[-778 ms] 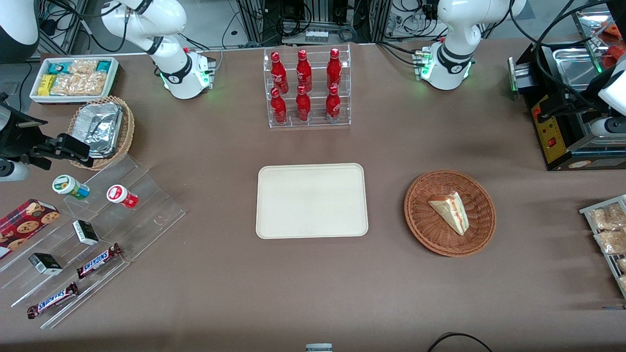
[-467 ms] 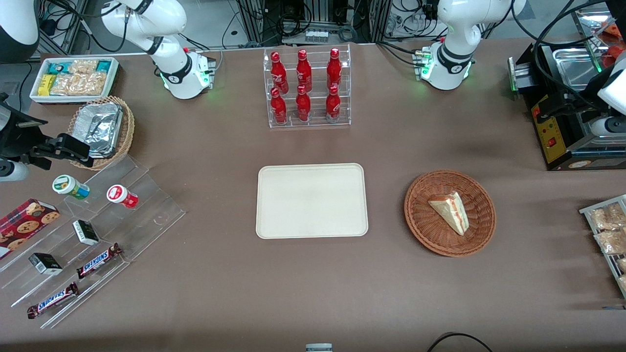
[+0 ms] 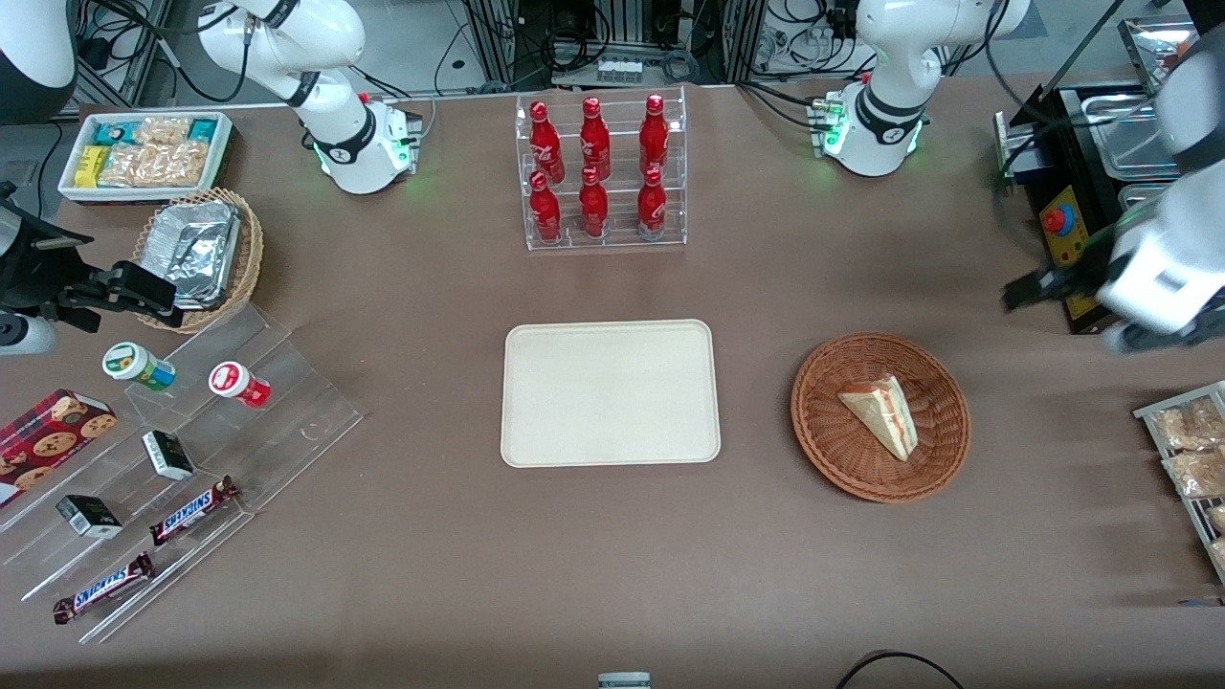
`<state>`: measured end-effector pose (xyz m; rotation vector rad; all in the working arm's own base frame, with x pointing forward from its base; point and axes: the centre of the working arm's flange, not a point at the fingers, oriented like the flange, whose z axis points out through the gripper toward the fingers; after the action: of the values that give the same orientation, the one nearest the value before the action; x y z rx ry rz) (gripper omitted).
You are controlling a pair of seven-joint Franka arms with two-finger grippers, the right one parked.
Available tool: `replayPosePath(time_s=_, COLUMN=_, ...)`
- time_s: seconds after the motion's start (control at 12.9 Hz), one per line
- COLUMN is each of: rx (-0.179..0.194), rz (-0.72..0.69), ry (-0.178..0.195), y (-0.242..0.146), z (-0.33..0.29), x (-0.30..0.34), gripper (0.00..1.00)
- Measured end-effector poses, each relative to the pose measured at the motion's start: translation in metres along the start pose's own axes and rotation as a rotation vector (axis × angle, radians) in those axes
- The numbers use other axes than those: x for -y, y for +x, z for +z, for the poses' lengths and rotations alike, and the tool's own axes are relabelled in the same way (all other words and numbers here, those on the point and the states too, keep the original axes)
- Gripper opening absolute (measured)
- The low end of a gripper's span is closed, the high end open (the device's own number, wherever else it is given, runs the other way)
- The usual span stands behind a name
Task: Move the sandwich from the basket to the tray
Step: 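Move the left gripper down over the sandwich in the wicker basket, then close the left gripper on the wrapped sandwich wedge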
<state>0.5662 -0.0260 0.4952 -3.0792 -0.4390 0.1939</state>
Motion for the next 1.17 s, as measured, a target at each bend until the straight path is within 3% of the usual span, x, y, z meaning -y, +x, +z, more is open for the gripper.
replayPosePath(time_s=0.16, rx=-0.035, rz=-0.228, ry=-0.018, y=0.007, z=0.063, x=-0.010, gripper=1.00)
replayPosePath(time_s=0.31, rx=-0.067, rz=-0.355, ry=-0.043, y=0.008, z=0.105, x=-0.013, gripper=1.00)
replayPosePath(time_s=0.62, rx=-0.087, rz=-0.398, ry=-0.078, y=-0.004, z=0.169, x=-0.053, gripper=1.00)
replayPosePath(time_s=1.17, rx=-0.080, rz=-0.371, ry=-0.097, y=-0.003, z=0.218, x=-0.084, gripper=1.00)
